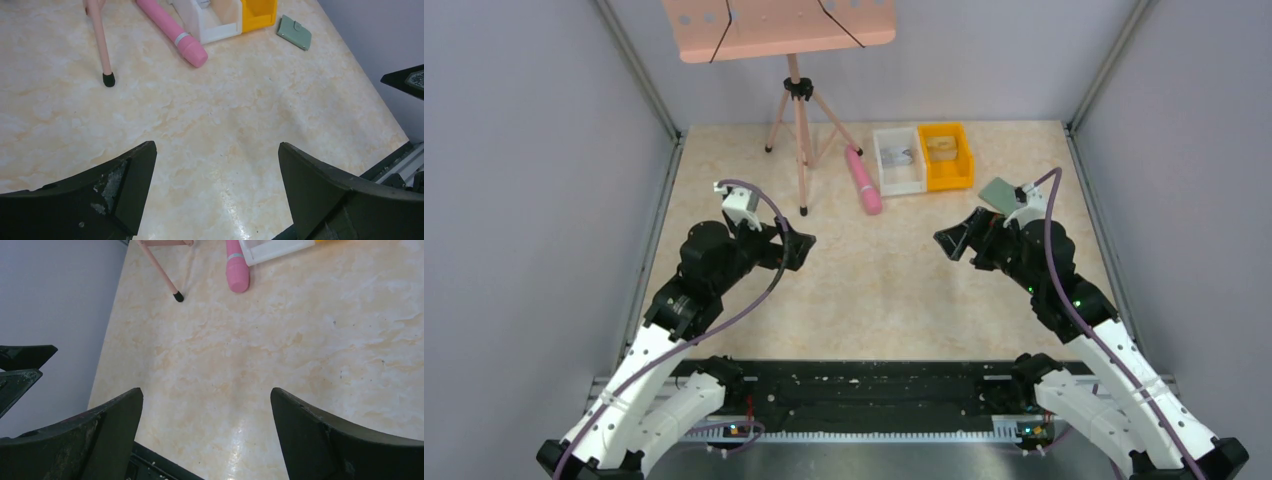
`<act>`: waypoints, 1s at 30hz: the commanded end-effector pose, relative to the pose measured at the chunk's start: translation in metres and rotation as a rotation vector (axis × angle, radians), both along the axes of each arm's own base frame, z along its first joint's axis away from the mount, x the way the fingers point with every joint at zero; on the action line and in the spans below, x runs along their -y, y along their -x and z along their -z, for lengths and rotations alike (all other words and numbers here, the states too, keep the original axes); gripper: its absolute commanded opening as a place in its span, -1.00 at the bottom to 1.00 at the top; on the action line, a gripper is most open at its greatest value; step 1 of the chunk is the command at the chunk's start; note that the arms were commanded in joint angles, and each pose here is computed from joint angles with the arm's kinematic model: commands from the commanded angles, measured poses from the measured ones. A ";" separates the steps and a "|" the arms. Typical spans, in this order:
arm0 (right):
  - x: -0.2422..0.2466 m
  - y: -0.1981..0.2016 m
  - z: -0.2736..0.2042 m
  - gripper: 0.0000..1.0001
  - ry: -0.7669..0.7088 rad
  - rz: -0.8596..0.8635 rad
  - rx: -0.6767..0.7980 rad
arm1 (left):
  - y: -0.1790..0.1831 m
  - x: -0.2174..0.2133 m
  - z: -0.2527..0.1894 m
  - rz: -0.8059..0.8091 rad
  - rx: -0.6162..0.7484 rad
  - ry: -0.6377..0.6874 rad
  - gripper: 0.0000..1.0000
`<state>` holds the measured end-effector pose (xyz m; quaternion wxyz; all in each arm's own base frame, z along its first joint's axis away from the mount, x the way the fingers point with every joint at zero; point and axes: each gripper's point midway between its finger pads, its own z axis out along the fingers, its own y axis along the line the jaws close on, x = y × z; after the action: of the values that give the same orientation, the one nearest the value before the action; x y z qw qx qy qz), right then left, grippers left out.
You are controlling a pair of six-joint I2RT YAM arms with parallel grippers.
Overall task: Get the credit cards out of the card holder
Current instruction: Move the card holder to the center of the board.
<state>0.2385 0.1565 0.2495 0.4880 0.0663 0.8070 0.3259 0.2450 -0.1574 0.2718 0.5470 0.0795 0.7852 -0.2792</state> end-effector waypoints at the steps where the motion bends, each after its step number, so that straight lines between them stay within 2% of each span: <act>1: -0.003 0.000 -0.014 0.97 -0.040 -0.006 0.043 | -0.001 -0.002 -0.010 -0.010 0.048 0.004 0.96; 13: -0.003 -0.003 -0.015 0.97 -0.062 0.010 0.059 | -0.001 -0.006 -0.012 -0.038 0.030 0.014 0.95; 18: 0.016 -0.016 -0.006 0.94 -0.009 0.133 0.061 | 0.000 -0.013 -0.005 -0.070 -0.005 -0.016 0.94; 23: 0.024 -0.032 0.005 0.93 0.119 0.162 0.058 | 0.008 -0.018 -0.004 -0.072 -0.023 -0.037 0.94; 26: 0.029 -0.045 0.008 0.93 0.246 0.159 0.064 | 0.013 -0.019 0.004 -0.070 -0.058 -0.043 0.93; 30: 0.062 -0.075 0.023 0.93 0.457 0.286 0.010 | 0.017 -0.021 0.013 -0.064 -0.059 -0.056 0.90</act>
<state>0.2839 0.1273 0.2078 0.5003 0.0723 0.8453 0.1729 0.2323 -0.1389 0.2480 0.5137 0.0605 0.8218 -0.2388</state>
